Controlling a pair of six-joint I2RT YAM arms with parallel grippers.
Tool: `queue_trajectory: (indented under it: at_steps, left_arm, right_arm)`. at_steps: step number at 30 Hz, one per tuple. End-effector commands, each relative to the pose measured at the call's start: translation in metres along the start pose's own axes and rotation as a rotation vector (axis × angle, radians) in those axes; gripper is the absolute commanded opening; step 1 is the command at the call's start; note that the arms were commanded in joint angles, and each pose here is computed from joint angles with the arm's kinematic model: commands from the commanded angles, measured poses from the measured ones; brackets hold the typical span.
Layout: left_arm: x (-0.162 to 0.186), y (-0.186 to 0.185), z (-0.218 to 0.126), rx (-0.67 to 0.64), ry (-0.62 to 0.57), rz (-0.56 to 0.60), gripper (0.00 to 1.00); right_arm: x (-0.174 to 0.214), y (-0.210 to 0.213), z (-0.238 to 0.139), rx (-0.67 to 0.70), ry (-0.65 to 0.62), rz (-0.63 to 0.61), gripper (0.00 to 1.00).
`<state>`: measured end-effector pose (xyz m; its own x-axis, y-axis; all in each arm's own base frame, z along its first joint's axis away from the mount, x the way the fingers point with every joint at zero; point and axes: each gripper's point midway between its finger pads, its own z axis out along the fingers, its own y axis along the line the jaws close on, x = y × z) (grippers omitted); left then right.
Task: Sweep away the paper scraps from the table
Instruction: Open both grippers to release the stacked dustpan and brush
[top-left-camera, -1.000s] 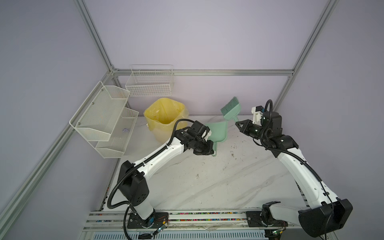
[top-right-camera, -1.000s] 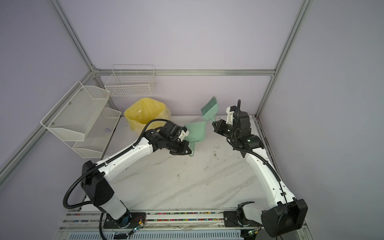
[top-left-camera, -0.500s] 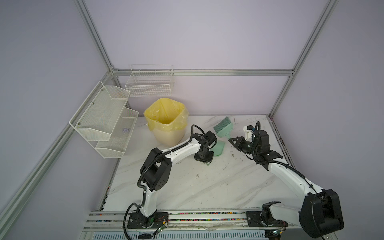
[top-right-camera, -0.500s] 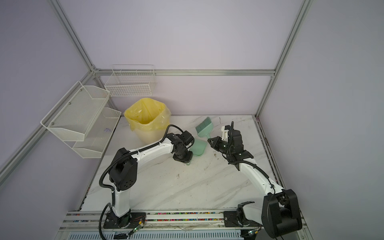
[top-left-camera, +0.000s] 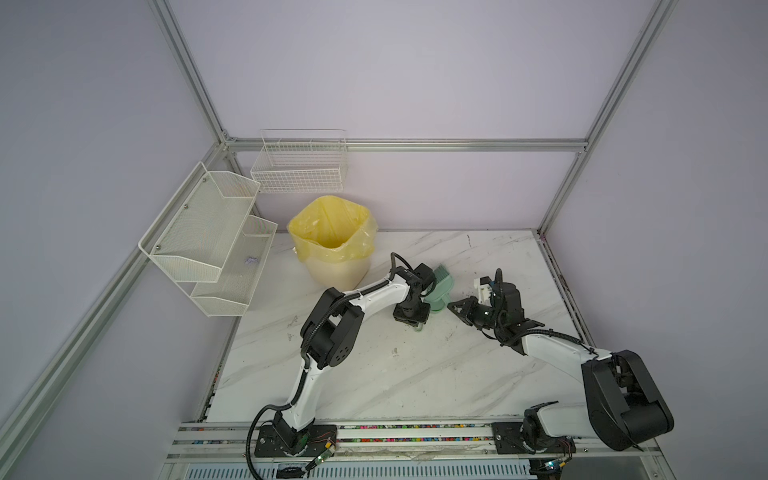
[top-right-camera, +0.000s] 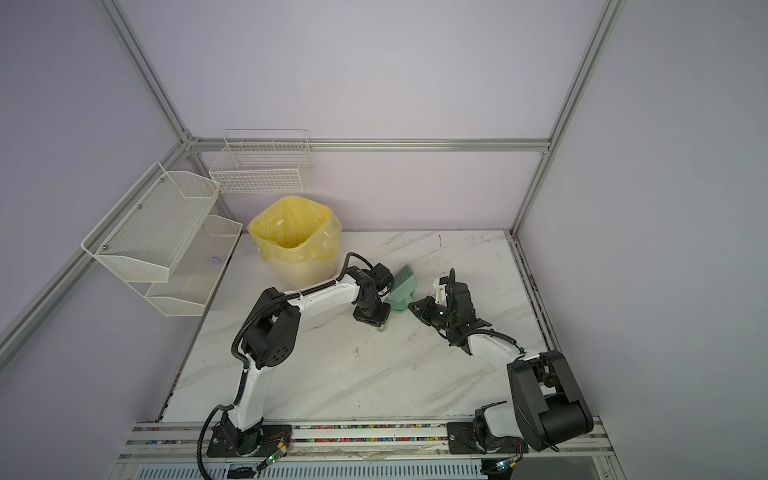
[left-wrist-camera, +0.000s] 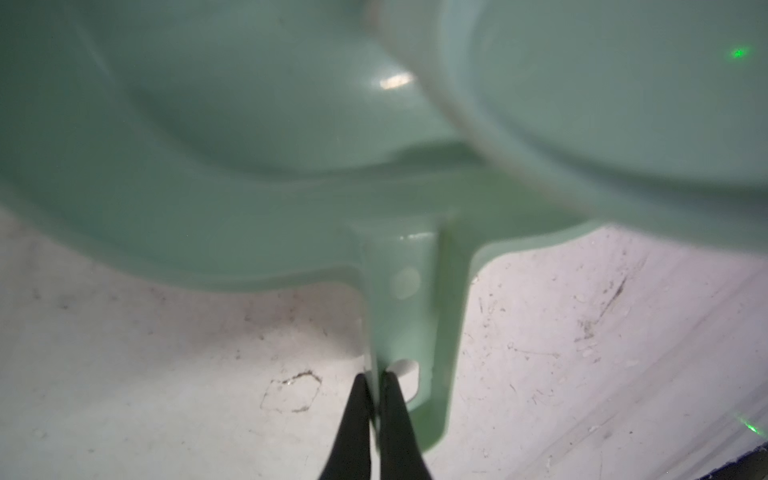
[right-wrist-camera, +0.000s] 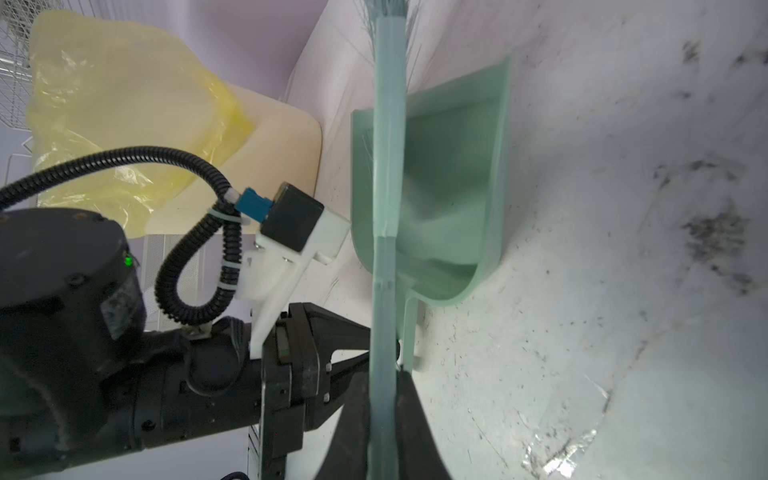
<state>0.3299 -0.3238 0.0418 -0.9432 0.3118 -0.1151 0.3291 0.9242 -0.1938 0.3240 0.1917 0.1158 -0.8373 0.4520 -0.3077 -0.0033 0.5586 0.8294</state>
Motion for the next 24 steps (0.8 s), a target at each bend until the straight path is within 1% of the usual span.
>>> queue_trajectory:
  at_steps: [1,4,8,13,16,18,20,22,23,24]
  left_arm:
    - [-0.032,-0.015,-0.032,0.051,-0.108,0.019,0.12]
    - [-0.035,-0.015,-0.04,0.048,-0.129,0.018,0.22]
    - [-0.039,-0.014,-0.058,0.04,-0.172,0.018,0.31]
    - [-0.042,-0.011,-0.086,0.013,-0.241,0.02,0.4]
    - [-0.042,-0.004,-0.111,-0.019,-0.304,0.017,0.46]
    - [-0.039,0.002,-0.128,-0.044,-0.345,0.016,0.5]
    - [-0.033,0.009,-0.146,-0.066,-0.385,0.012,0.56]
    - [-0.024,0.016,-0.162,-0.085,-0.421,0.005,0.62]
    - [-0.019,0.021,-0.172,-0.097,-0.446,0.0,0.66]
    - [-0.013,0.027,-0.177,-0.114,-0.462,-0.003,0.72]
  right_arm:
    - [-0.005,0.017,0.0,-0.083,-0.031,-0.022,0.0]
    - [0.001,0.006,0.008,-0.059,-0.001,-0.006,0.0]
    - [0.003,-0.005,0.014,-0.011,0.026,-0.001,0.0]
    - [0.002,-0.013,0.015,0.069,0.051,-0.017,0.18]
    - [-0.001,-0.02,0.01,0.147,0.048,-0.034,0.3]
    - [-0.002,-0.02,0.005,0.179,0.051,-0.042,0.36]
    - [-0.006,-0.019,-0.001,0.21,0.034,-0.048,0.43]
    - [-0.011,-0.021,-0.005,0.246,0.012,-0.039,0.54]
    - [-0.017,-0.014,-0.013,0.25,-0.02,-0.056,0.55]
    - [-0.021,-0.013,-0.017,0.263,-0.039,-0.064,0.57]
